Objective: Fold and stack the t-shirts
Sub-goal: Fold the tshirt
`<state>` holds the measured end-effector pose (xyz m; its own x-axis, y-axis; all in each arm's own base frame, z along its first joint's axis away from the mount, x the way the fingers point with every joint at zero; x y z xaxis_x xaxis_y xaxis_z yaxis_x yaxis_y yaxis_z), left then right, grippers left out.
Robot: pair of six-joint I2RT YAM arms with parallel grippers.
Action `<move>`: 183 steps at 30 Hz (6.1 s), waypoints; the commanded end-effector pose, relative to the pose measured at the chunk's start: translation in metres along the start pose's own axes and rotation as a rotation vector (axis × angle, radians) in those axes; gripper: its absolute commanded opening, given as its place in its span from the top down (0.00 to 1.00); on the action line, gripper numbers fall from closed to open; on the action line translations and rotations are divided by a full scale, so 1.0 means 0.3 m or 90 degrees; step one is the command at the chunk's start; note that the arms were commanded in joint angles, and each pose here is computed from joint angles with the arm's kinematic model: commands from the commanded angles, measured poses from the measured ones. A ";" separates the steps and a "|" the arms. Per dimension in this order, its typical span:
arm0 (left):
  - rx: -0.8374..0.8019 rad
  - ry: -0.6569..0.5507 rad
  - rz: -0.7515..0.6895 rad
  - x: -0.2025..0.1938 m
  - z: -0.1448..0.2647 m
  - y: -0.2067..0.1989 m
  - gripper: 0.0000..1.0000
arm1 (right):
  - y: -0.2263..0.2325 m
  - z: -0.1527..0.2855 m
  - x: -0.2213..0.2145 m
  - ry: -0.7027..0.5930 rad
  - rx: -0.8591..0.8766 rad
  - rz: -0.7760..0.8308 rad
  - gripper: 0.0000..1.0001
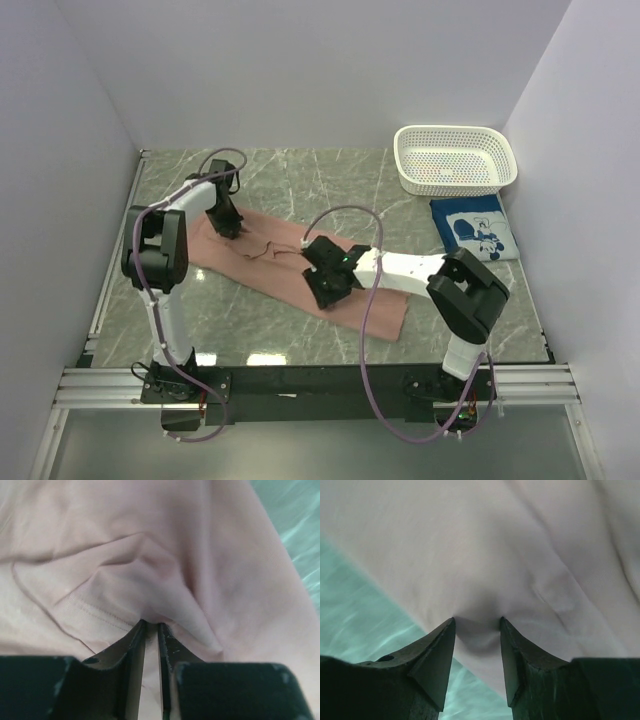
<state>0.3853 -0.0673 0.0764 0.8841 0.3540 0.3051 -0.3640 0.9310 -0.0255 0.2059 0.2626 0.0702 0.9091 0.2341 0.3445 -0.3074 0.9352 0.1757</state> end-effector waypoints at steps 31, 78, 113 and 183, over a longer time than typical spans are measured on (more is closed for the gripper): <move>-0.152 -0.293 -0.146 0.561 -0.043 -0.361 0.27 | 0.214 0.330 0.086 -0.058 0.107 -0.026 0.43; -0.250 0.075 -0.001 -0.904 0.397 -0.014 0.39 | -0.204 0.087 -0.173 0.033 0.080 -0.203 1.00; -0.115 0.213 -0.132 -1.053 0.321 -0.068 0.75 | -0.178 0.081 -0.179 0.045 0.088 -0.190 1.00; -0.052 -0.129 0.018 -0.184 0.161 0.002 0.91 | -0.088 -0.016 0.594 -0.108 0.068 -0.117 0.98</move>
<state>0.3059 -0.0932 0.0985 0.8387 0.3324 0.4313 -0.3210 0.9416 -0.1015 0.3616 0.2769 0.1187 0.9199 0.0265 0.3912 -0.1671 0.9291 0.3300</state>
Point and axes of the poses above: each gripper's point midway between its finger pads, its own z axis back along the fingers, its own y axis along the line the jaws close on, x = y × z, the point moved 6 cm from there along z, back along the fingers, and after that the axes turned 11 degrees about -z, right-handed, at the moved point
